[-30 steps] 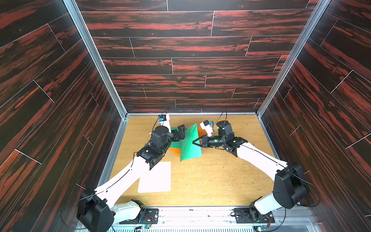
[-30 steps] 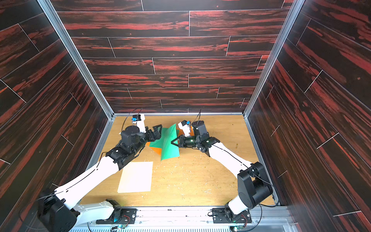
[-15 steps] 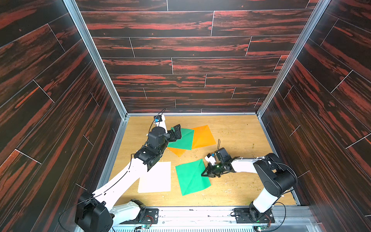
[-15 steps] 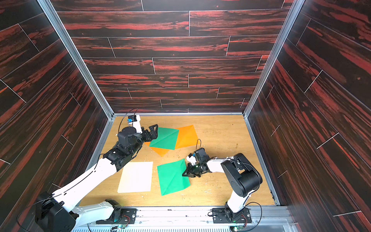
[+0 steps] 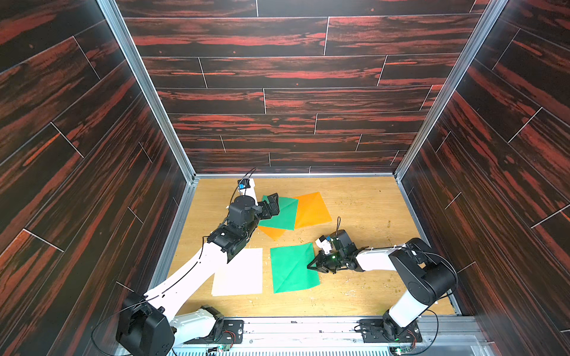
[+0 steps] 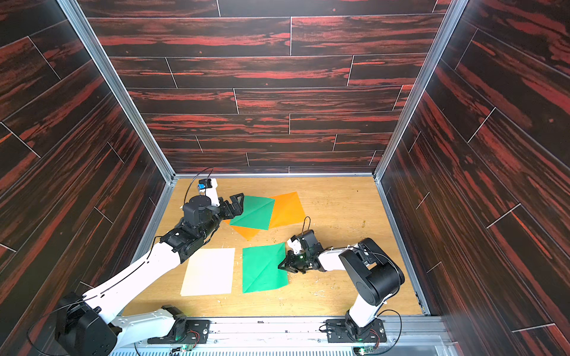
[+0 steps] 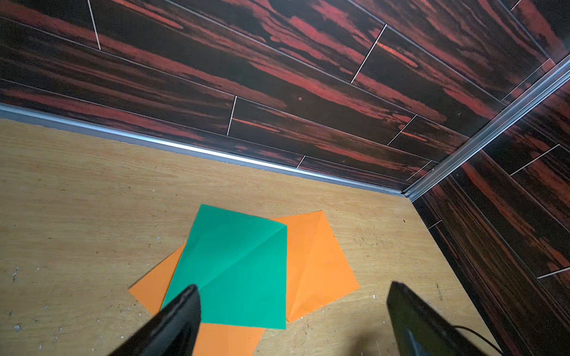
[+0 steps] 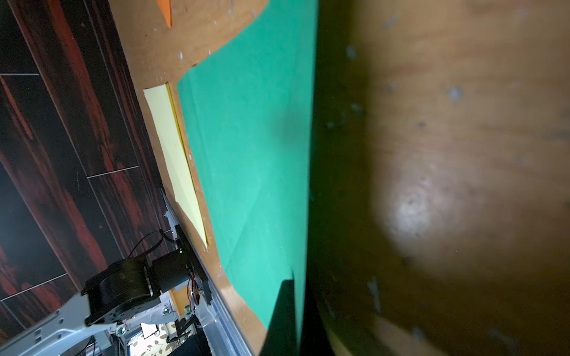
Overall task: Sort the scattered colored papers by color
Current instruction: Place the colored paper at the center of the board.
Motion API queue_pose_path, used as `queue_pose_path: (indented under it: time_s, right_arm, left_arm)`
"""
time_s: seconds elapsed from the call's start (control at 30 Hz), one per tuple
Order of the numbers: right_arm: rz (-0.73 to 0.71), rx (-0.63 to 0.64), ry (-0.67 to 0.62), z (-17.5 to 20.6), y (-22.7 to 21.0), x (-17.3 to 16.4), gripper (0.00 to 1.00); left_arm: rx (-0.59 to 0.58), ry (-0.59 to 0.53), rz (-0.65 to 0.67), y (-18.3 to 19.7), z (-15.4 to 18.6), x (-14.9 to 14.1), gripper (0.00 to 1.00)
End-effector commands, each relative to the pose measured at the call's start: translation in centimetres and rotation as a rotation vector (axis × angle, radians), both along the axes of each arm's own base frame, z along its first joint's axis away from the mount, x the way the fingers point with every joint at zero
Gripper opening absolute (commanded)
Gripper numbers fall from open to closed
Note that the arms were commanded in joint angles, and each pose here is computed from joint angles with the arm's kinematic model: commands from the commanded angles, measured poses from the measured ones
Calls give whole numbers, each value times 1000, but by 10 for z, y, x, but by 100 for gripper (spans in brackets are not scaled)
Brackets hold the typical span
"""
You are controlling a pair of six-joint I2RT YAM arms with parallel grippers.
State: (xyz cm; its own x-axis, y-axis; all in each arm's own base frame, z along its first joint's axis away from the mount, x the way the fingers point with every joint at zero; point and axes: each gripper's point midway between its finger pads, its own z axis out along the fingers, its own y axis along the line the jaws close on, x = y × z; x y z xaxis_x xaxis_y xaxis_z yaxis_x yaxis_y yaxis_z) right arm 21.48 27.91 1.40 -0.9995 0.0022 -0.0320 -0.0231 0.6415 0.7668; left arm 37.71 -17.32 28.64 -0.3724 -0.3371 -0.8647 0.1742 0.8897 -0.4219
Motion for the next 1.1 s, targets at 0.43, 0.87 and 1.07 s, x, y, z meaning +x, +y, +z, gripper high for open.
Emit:
queue_pose_path:
  time_s: [0.43, 0.87, 1.07]
  right_arm:
    - [-57, -45, 14, -4, 17, -11, 3]
    - [-99, -92, 34, -8, 3, -20, 34]
    - [-139, -138, 64, -16, -16, -36, 38]
  left_arm:
    - [-9, 10, -13, 2, -4, -7, 98]
    - [-14, 18, -15, 2, -8, -9, 98]
    - [-22, 23, -21, 1, -9, -9, 98]
